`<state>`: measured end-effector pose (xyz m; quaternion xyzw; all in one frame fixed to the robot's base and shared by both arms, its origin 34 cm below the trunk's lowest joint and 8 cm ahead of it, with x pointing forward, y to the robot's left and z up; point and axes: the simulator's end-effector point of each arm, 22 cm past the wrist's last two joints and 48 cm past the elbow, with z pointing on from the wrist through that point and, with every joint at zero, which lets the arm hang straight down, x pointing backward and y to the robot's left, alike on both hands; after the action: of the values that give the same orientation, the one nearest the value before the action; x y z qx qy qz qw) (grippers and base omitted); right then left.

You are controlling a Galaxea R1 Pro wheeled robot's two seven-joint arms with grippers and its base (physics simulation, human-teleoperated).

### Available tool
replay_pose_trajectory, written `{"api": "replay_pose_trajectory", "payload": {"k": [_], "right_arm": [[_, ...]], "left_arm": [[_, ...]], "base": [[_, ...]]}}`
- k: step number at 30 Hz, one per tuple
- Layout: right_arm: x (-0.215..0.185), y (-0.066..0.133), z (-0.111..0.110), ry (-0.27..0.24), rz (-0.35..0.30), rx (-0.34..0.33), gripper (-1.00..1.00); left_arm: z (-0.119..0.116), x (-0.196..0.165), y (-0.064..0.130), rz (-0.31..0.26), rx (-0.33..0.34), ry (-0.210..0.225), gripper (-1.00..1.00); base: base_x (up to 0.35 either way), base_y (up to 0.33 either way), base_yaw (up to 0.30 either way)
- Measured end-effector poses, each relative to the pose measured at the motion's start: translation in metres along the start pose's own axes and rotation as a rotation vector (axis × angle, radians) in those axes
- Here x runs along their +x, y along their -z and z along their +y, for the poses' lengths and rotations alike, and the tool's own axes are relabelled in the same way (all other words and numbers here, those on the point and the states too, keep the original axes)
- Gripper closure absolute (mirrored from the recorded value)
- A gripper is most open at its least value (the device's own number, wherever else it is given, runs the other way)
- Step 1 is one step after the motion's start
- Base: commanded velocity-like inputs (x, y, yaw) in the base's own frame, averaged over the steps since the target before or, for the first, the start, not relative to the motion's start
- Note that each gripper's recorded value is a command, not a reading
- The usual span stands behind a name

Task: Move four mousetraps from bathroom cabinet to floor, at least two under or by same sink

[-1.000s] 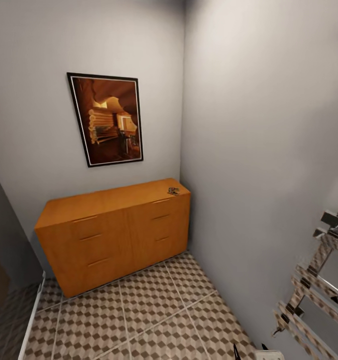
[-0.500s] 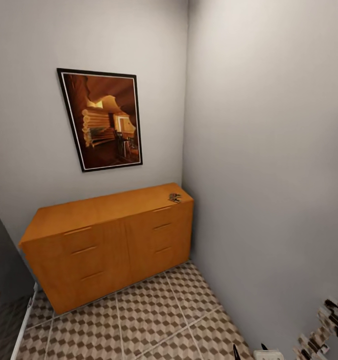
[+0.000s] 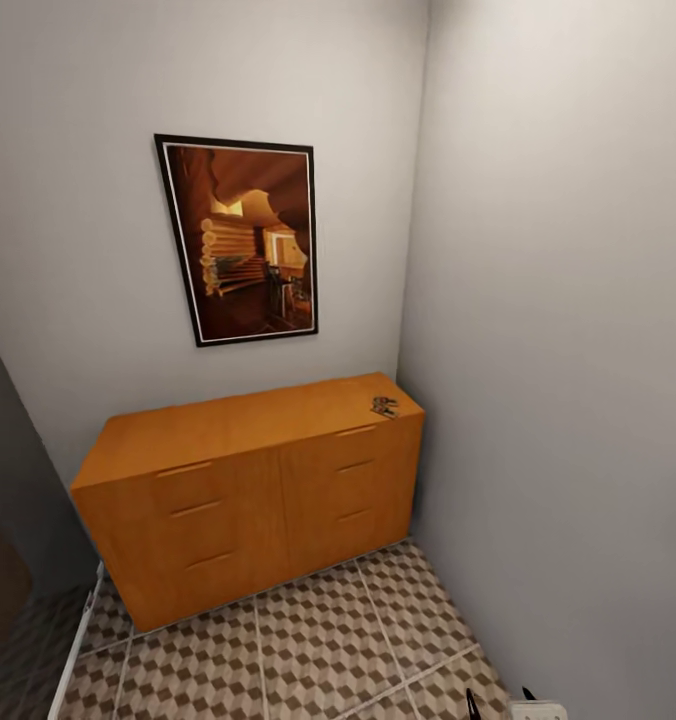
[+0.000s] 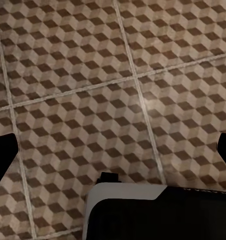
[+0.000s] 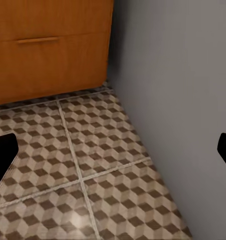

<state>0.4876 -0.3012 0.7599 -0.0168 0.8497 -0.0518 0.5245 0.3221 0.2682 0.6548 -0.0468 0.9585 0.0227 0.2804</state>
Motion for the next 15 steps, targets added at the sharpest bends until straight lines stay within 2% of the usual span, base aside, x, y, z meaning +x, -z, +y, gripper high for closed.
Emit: {"api": "replay_pose_trajectory", "payload": {"k": [6, 15], "right_arm": [[-0.0001, -0.0001, -0.0008, 0.0, 0.0, 0.001, -1.0], [0.0001, 0.0001, -0.001, 0.001, 0.0, 0.001, -1.0]], "left_arm": [[0.0, 0.0, 0.0, 0.0, 0.0, 0.0, -1.0], [0.0002, 0.0, 0.0, 0.0, -0.001, 0.0, -1.0]], "base": [[0.179, 0.105, 0.093], [0.187, 0.02, 0.014]]}}
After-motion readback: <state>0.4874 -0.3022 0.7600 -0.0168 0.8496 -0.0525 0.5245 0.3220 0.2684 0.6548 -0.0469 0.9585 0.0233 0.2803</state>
